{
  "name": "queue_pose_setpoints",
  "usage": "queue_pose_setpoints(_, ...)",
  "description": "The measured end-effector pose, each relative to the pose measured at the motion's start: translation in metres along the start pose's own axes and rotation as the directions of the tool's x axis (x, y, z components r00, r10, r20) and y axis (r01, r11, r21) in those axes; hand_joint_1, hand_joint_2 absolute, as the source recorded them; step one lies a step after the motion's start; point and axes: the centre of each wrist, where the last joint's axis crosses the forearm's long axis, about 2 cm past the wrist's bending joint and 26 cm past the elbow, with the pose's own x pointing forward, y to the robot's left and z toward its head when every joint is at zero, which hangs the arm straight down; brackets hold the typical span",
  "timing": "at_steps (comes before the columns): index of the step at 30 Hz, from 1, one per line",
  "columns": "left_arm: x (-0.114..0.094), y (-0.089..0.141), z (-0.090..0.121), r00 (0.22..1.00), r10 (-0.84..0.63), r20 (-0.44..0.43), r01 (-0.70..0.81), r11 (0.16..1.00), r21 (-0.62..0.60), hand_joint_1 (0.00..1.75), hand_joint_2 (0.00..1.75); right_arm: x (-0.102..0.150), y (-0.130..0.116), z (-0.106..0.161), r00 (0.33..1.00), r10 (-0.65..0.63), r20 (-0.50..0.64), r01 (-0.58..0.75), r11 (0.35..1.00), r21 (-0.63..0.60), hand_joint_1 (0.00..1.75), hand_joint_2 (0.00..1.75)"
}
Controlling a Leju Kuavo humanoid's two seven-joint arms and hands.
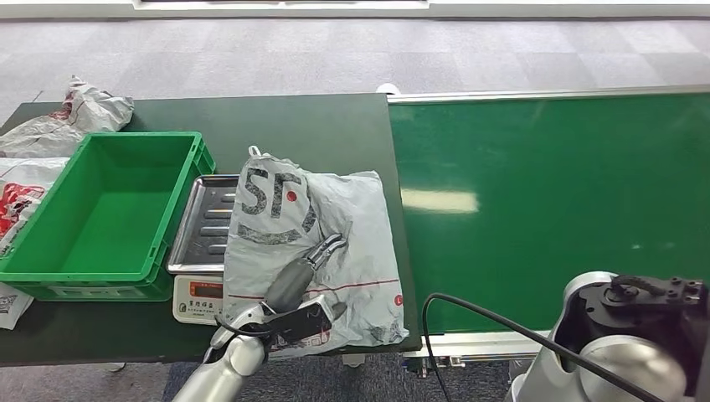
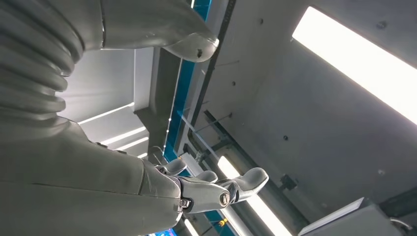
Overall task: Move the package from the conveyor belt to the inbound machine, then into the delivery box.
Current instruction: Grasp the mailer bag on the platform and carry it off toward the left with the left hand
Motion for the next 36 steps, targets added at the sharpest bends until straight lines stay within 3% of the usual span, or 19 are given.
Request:
queue_pose_setpoints(10,-0.001,0.014,-0.020,0.999,-0.053,0.009,0.054,0.997,-0.051,1.75,1.75,0.000,0.000,0.000,1.000,0.020,0.021,-0.020,1.000,0.018,0.00,1.75)
queue_pose_setpoints(20,0.000,0.013,-0.017,0.999,0.003,0.045,-0.004,1.000,0.016,1.75,1.75,-0.001,0.002,0.004,1.000,0.020,0.011,-0.021,0.999,0.036,0.00,1.75)
queue_pose_setpoints(24,0.001,0.010,-0.007,0.974,0.151,0.168,-0.165,0.984,0.067,1.75,1.75,-0.003,0.005,0.010,1.000,0.012,-0.014,-0.011,0.999,0.051,0.00,1.75)
queue_pose_setpoints(28,0.008,0.017,0.002,0.891,0.305,0.337,-0.366,0.921,0.134,1.75,1.75,-0.005,0.008,0.017,0.999,0.006,-0.039,-0.004,0.997,0.071,0.00,1.75)
queue_pose_setpoints(31,0.018,0.034,0.007,0.817,0.352,0.457,-0.486,0.847,0.215,1.75,1.75,-0.007,0.010,0.022,0.998,0.003,-0.056,0.001,0.996,0.086,0.00,1.75)
queue_pose_setpoints(36,0.044,0.082,0.013,0.691,0.274,0.669,-0.632,0.679,0.374,1.75,1.75,-0.009,0.012,0.029,0.997,-0.001,-0.081,0.010,0.994,0.107,0.00,1.75)
